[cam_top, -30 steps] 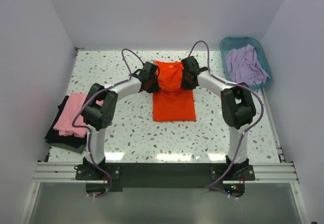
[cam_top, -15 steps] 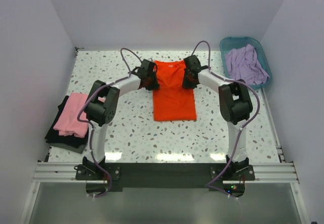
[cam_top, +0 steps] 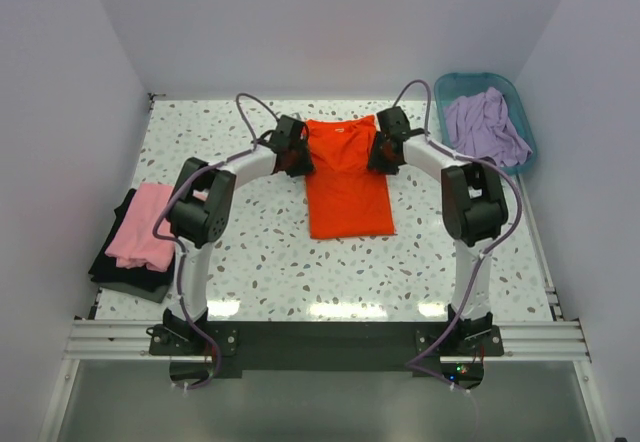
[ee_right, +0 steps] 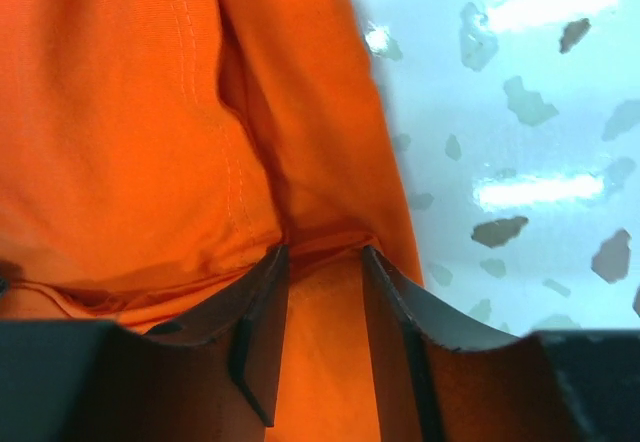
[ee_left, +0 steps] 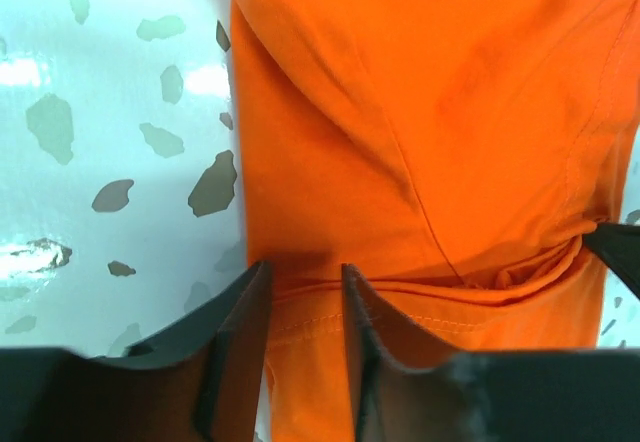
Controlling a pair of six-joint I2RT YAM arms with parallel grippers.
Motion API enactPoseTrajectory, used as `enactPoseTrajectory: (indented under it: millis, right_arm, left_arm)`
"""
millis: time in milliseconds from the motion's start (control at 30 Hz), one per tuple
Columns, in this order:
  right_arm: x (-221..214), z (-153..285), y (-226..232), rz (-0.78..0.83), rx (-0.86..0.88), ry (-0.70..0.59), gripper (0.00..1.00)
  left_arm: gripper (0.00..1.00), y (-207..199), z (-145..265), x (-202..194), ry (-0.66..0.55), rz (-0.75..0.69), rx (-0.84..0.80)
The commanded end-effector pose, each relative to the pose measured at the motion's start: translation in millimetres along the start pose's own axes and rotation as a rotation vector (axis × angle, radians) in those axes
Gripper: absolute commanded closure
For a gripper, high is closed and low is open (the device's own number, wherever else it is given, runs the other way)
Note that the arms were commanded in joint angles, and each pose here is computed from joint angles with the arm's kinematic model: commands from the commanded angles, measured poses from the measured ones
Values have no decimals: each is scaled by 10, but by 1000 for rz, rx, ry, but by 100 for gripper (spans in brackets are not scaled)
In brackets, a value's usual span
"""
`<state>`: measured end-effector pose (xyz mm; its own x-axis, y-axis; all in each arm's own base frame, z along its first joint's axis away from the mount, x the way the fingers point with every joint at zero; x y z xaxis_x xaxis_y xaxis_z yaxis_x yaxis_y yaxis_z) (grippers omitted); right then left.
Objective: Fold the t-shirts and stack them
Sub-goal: Fold the tshirt
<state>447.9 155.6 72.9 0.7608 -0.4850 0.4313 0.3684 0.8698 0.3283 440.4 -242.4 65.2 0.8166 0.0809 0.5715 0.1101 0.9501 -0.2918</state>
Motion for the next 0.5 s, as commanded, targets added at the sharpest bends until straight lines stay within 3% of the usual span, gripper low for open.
enactPoseTrajectory:
  millis: [0, 100, 233, 333, 367, 433, 467]
  right_arm:
    - [245, 449, 85, 1, 49, -77, 55]
    - [318, 722, 90, 10, 52, -108, 47]
    - [208, 1038, -22, -3, 73, -122, 46]
    - [-58, 1088, -204, -14, 81, -84, 46]
    - [-204, 1161, -324, -16, 77, -71, 46]
    - [-497, 1146, -524, -5, 53, -36, 43]
    - [-544, 1253, -543, -13, 77, -50, 43]
  left_arm:
    - [58, -170, 358, 494, -147, -35, -78]
    - [43, -238, 678, 634, -215, -41, -95]
    - [41, -104, 976, 442, -210, 8, -40]
    - [45, 19, 1131, 77, -157, 46, -18]
    - [46, 122, 1095, -212, -101, 51, 4]
    - [49, 44, 1226, -410, -108, 50, -41]
    - [49, 121, 1196, -700, -58, 49, -26]
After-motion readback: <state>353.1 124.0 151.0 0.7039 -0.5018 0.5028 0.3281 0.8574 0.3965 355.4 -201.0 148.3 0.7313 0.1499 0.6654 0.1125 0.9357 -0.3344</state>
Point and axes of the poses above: each gripper's point midway between its finger pads, its own z axis back along the fingers, its own y axis along the line the jaws close on, x = y × z, the point moved 5 cm from there along z, back along the fingers, and after that the axes turned 13 degrees about -z, right-handed, at the moved point
